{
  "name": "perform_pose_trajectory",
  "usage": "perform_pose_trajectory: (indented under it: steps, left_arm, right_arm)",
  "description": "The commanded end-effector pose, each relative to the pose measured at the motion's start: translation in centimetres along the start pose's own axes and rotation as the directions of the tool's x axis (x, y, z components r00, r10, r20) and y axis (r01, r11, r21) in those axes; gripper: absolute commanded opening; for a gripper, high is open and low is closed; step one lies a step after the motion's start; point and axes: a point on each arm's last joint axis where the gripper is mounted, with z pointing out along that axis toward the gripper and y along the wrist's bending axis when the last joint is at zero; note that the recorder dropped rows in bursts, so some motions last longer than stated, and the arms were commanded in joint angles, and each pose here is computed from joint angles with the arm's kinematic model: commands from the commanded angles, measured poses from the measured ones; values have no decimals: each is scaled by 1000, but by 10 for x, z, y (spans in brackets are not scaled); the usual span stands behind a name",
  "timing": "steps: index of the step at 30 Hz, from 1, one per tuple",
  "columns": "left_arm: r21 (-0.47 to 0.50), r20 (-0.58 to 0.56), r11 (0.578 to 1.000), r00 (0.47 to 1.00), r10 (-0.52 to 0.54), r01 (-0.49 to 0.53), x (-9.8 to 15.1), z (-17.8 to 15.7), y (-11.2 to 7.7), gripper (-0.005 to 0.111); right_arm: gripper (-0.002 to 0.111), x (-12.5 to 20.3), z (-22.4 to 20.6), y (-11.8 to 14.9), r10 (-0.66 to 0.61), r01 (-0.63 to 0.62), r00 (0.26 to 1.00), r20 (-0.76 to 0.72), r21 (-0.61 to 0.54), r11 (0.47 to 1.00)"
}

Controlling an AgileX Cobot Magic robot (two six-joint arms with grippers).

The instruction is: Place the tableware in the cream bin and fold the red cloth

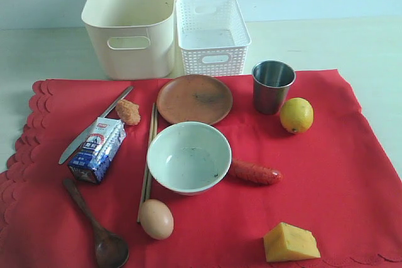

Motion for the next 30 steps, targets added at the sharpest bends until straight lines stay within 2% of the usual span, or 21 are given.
perform_pose_trajectory:
  steps: [1, 21, 30]
  left_arm:
    - [7, 8, 1000, 1000, 9, -9, 0, 0, 0, 0]
    - [7, 8, 1000, 1000, 9, -9, 0, 0, 0, 0]
    - [7, 8, 1000, 1000, 9, -9, 0, 0, 0, 0]
  right_arm:
    - [0, -6, 2, 1, -2, 2, 1000, -7, 1, 1000]
    - [0, -62, 23, 6, -2, 3, 996, -87, 9, 1000]
    - [0, -97, 38, 10, -2, 3, 997, -83, 8, 1000]
